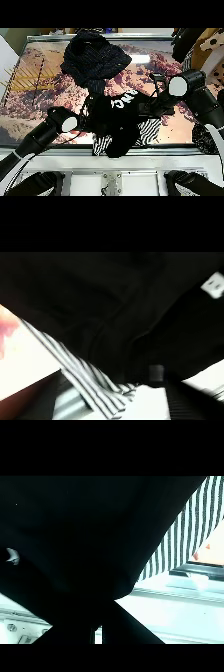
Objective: Fold the clothes and pants, and hang the long-sleeved shirts on hangers.
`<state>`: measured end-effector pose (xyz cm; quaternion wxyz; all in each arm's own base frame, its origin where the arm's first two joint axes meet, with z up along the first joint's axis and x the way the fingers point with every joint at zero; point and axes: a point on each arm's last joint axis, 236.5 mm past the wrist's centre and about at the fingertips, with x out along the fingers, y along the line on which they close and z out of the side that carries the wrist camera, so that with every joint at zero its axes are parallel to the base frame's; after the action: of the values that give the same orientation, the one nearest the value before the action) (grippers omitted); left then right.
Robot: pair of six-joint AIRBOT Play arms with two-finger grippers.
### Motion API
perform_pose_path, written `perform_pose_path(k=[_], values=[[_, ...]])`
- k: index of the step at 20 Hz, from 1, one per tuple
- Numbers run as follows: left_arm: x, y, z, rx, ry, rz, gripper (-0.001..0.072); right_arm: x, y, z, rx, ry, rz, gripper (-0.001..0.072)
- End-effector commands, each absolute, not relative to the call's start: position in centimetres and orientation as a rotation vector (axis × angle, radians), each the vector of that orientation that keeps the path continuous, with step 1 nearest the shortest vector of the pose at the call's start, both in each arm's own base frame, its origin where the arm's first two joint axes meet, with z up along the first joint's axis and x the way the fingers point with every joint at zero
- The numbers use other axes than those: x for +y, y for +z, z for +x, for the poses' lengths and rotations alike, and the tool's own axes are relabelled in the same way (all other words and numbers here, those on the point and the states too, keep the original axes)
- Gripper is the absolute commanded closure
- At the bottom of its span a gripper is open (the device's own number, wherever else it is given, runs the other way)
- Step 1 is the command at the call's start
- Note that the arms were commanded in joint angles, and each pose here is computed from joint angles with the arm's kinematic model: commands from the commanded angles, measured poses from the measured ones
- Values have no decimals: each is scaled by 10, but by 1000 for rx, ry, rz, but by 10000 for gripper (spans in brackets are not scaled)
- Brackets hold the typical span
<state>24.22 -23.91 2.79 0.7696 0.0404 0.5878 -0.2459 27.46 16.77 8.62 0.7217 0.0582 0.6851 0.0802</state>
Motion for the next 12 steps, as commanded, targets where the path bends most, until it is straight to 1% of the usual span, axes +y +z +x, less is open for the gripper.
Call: perform_pose_path(k=[1,4,6,12], values=[[-246,58,270,1192,-542,64,35,170,86,276,1507,176,141,684],[-228,101,300,1077,-502,-10,35,170,86,276,1507,176,142,685],[-209,114,314,1039,-458,-40,35,170,86,276,1507,175,142,685],[-138,102,359,1024,-311,-53,35,170,86,276,1508,176,142,685]])
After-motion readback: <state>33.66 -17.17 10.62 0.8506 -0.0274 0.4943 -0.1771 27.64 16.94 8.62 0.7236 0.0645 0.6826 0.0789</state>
